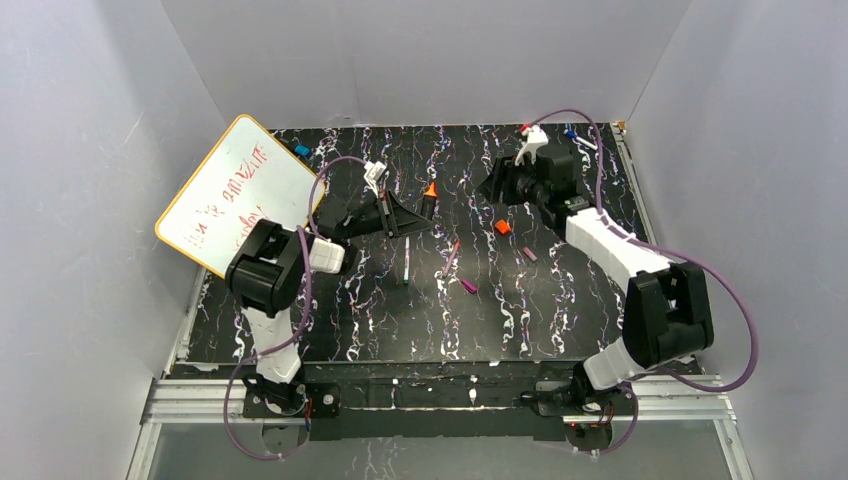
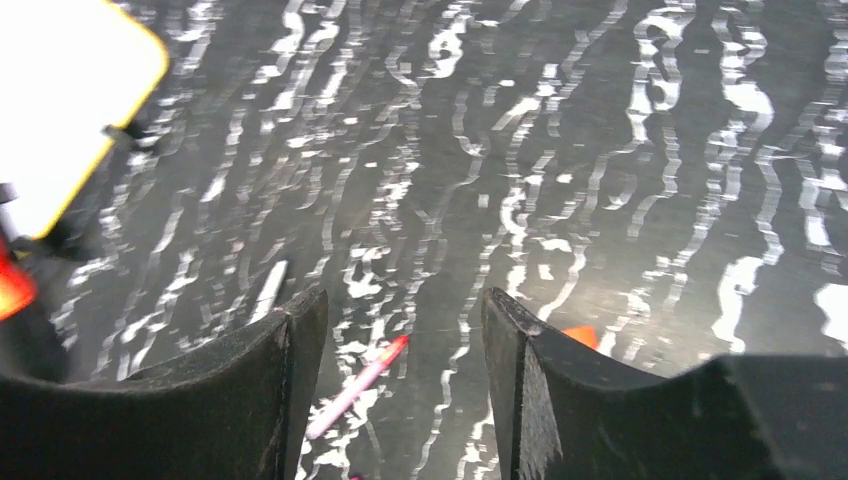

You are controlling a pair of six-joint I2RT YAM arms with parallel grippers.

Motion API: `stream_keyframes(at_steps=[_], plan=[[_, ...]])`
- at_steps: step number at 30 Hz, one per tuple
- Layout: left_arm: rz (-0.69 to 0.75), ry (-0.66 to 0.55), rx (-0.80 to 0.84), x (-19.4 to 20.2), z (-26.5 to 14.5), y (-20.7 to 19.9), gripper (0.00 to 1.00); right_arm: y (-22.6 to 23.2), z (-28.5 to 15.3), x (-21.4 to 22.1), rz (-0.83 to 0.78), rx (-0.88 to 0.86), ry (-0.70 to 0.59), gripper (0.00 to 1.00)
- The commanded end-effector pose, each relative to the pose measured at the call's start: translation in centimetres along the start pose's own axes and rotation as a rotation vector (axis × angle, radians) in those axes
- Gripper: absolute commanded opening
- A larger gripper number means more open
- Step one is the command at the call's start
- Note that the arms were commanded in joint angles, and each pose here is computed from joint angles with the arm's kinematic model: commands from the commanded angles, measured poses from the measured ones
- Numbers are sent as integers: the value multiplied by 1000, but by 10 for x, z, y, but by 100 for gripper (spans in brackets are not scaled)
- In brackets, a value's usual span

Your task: Insert the pens into the pen caps

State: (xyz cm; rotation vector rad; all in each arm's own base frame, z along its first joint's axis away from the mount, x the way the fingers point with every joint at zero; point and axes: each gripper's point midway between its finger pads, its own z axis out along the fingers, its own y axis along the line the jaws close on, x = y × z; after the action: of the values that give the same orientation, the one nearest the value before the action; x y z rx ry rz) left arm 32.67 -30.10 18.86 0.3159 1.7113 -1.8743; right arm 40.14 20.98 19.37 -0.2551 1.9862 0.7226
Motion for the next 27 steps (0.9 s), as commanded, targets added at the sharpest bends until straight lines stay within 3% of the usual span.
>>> stream_keyframes(at_steps=[1, 11, 14, 19, 27], plan=[[279, 30, 122, 0, -10, -54, 0, -44, -8, -7, -75, 265, 120, 65], [307, 41, 98, 4, -17, -66, 0, -78, 9, 31, -187, 375, 319, 69], [352, 30, -36, 4, -22, -43, 0, -76, 16, 42, -212, 344, 350, 69], [512, 105, -434, 2, -50, 12, 0, -84, 25, 55, -247, 368, 376, 67], [550, 139, -504, 7, -62, 17, 0, -100, 32, 72, -278, 411, 431, 63]])
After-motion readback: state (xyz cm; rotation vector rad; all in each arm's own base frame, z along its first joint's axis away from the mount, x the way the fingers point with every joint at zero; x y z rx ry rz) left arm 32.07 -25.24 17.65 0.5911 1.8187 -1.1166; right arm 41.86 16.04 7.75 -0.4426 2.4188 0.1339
